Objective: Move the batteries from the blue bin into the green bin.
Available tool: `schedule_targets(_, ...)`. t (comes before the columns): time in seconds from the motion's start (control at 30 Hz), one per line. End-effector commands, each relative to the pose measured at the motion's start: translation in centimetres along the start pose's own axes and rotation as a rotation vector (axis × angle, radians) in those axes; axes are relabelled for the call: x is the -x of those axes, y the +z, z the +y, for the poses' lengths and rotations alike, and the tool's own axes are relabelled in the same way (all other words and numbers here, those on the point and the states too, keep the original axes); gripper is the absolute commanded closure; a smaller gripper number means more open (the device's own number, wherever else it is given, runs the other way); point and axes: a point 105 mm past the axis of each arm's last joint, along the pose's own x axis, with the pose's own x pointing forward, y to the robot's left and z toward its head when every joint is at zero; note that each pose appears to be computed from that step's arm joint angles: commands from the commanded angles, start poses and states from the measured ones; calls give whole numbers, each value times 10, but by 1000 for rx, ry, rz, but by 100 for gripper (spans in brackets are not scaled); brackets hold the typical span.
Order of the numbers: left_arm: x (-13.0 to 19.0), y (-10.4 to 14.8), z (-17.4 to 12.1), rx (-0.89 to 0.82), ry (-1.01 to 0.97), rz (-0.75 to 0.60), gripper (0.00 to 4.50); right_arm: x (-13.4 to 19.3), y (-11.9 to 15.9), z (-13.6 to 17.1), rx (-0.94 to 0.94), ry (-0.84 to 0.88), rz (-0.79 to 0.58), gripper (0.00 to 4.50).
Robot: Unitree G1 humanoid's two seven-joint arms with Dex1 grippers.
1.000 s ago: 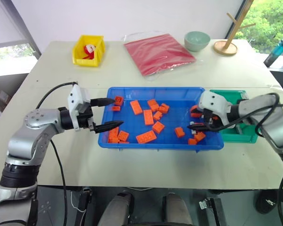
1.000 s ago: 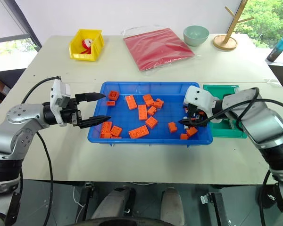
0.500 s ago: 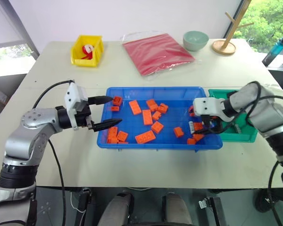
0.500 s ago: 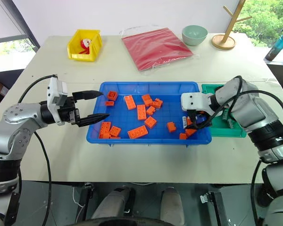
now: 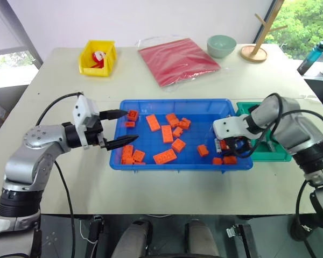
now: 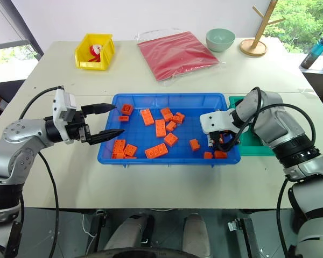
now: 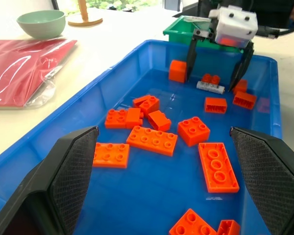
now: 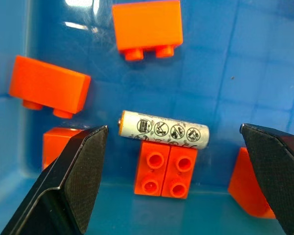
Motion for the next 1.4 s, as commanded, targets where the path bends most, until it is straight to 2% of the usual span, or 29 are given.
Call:
schedule_targets(0.03,2,14,0,-52,6,-37,0,3,3,-7,-24,-2,-4,6)
schedule_targets(0.13,2,15,1,-56,5,-37,0,-1,5,-9,-62,12,-27,6)
schedule_targets(0.17,2,16,1,-57,5,-37,0,-1,6,-9,-64,10,-32,56)
schedule_targets(0.23,3,16,2,-59,6,-38,0,-1,7,-10,-64,10,-36,113)
schedule_targets(0.27,3,16,2,-60,6,-38,0,0,9,-10,-66,6,-44,178)
schedule_targets(0.33,3,16,2,-59,5,-35,0,5,15,-10,-73,-9,-74,254)
schedule_targets(0.53,3,14,3,-53,0,-31,0,42,44,-16,-168,-113,-251,254)
schedule_targets(0.63,4,13,4,-47,-1,-30,0,70,44,-23,-282,-230,-322,254)
schedule_targets(0.73,4,10,6,-41,-6,-26,0,81,31,-15,-335,-284,-293,254)
schedule_targets(0.87,-3,11,7,-45,-26,-31,0,67,23,-6,-365,-282,-259,254)
schedule_targets(1.03,-7,15,9,-54,-43,-40,0,42,20,7,-362,-227,-221,29)
schedule_targets(1.4,-2,14,7,-65,-31,-28,0,14,8,5,-366,-198,-175,29)
